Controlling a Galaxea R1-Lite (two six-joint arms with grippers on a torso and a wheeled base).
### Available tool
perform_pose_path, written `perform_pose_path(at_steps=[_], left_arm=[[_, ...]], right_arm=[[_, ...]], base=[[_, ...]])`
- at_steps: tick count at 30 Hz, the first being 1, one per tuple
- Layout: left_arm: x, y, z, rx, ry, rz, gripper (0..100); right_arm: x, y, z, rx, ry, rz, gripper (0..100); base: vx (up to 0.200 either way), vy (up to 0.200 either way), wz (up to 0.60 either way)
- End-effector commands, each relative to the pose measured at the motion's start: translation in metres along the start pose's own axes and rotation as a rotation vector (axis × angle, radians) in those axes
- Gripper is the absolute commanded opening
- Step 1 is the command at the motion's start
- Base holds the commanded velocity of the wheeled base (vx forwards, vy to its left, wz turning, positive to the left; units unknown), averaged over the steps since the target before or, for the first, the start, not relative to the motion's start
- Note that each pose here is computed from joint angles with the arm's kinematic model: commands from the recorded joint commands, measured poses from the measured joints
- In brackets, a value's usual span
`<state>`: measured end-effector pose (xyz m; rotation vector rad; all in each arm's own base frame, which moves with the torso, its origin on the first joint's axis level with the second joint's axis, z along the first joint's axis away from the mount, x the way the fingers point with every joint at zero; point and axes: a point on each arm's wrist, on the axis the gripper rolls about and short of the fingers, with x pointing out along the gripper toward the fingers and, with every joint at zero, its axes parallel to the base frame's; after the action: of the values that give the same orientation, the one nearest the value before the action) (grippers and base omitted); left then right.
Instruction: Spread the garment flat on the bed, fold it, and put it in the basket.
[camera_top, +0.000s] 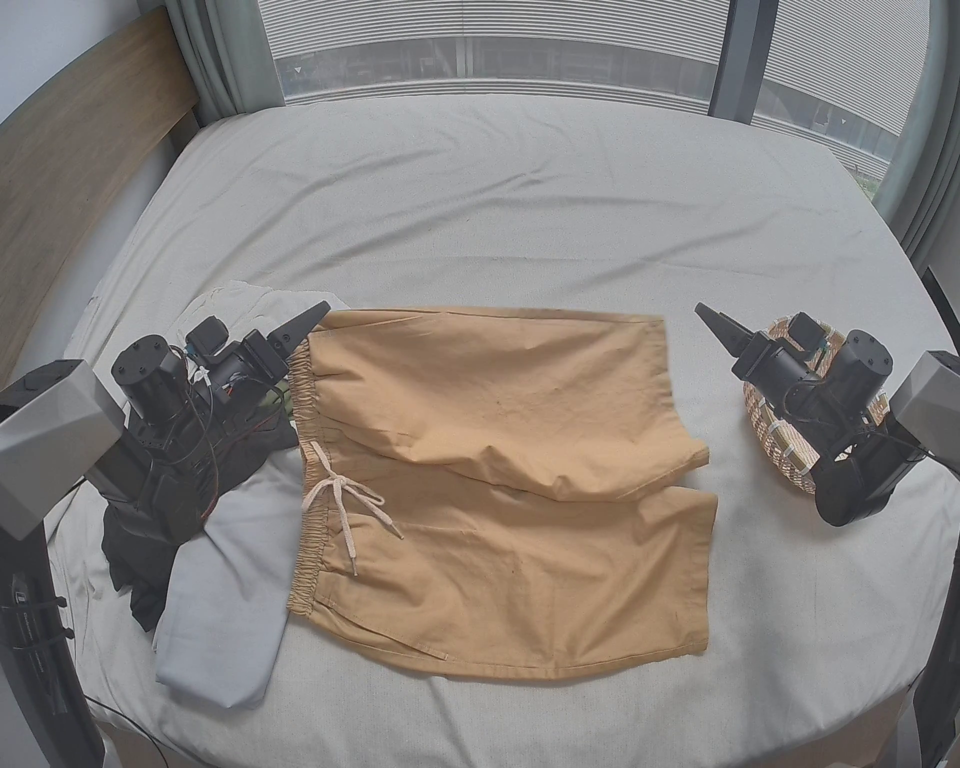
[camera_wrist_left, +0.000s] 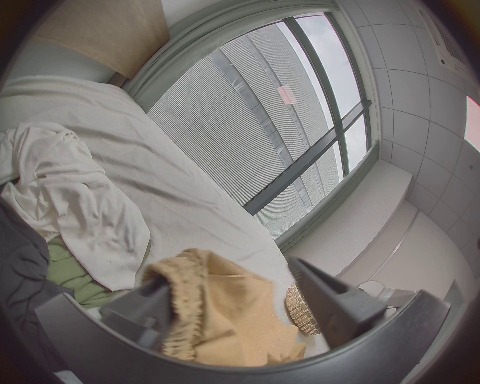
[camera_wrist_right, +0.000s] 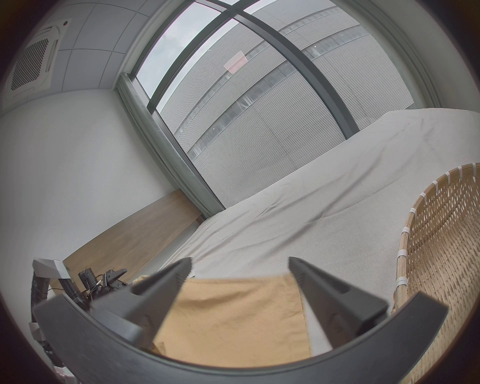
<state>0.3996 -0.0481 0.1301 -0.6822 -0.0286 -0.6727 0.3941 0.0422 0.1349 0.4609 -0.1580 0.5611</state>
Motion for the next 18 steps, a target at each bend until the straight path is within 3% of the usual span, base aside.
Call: perform_pose_path(at_steps=[1, 18], left_arm=[[0.007, 0.001, -0.004, -0.032, 0.016, 0.030, 100], [-0.017, 0.008, -0.005, -0.050, 0.056, 0.166, 100]], right_arm=[[0.002, -0.007, -0.006, 0.001, -0.009, -0.032, 100], [-0.031, 0.017, 0.001, 0.026, 0.049, -0.057, 100]], base=[[0.000, 0.000, 0.00], [0.000, 0.000, 0.00]])
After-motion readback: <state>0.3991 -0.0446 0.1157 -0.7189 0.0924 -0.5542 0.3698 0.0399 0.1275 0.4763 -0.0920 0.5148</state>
